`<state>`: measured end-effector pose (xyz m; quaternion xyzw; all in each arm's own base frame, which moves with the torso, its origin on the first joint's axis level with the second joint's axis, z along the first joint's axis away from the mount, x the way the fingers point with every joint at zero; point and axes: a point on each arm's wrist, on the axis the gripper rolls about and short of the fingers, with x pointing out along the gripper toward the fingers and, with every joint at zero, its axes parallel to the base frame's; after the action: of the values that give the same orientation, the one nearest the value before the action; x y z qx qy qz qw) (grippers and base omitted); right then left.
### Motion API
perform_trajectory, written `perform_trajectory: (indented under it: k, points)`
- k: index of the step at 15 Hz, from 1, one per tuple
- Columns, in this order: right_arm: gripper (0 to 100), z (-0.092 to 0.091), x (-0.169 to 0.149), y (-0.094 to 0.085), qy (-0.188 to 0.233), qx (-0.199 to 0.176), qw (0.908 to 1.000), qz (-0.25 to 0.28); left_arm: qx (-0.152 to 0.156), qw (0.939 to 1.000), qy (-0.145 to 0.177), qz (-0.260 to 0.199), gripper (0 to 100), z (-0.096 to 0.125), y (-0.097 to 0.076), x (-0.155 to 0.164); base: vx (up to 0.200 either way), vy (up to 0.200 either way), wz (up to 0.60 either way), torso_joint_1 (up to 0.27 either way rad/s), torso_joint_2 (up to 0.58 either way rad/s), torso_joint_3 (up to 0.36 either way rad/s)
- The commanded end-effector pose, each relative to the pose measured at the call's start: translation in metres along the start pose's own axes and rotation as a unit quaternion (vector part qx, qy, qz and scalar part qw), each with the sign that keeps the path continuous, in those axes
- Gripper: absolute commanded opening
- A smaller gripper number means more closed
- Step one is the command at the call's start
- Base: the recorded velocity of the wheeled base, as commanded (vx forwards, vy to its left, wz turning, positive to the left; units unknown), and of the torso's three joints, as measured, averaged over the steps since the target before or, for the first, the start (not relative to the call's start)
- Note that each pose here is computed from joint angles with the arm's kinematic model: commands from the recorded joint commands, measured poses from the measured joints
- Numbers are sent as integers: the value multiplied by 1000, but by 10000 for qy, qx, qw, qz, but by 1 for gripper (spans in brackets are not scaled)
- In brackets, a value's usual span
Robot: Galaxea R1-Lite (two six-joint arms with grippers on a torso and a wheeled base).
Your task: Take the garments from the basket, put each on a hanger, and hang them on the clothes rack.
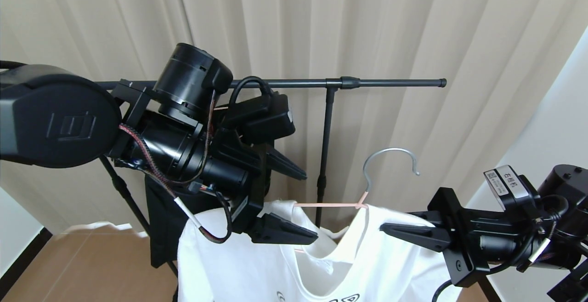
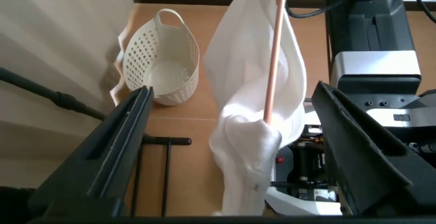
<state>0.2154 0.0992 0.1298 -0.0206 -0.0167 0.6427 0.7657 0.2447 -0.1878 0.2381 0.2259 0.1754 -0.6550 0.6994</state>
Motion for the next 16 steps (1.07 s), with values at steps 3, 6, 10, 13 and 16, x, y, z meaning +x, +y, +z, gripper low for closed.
perform_trajectory:
  k: [3,6,10,13,16]
  points:
    - [0,3,-1,1,-35,-57,10000,-5,-90,9999,89,-68,100,-7,-4,1,0,0,0,0,0,0]
    - [0,5,-1,2,-54,-90,9999,-6,-116,9999,108,-67,100,-9,-6,0,0,0,0,0,0,0]
    - [0,9,-2,3,-92,-149,9998,-8,-151,9997,140,-93,100,-11,-6,2,0,0,0,0,0,0]
    - [0,9,-2,3,-96,-155,9998,-8,-161,9997,158,-104,100,-13,-7,3,0,0,0,0,0,0]
    - [0,10,-3,4,-111,-182,9998,-9,-156,9997,154,-100,100,-12,-7,3,0,0,0,0,0,0]
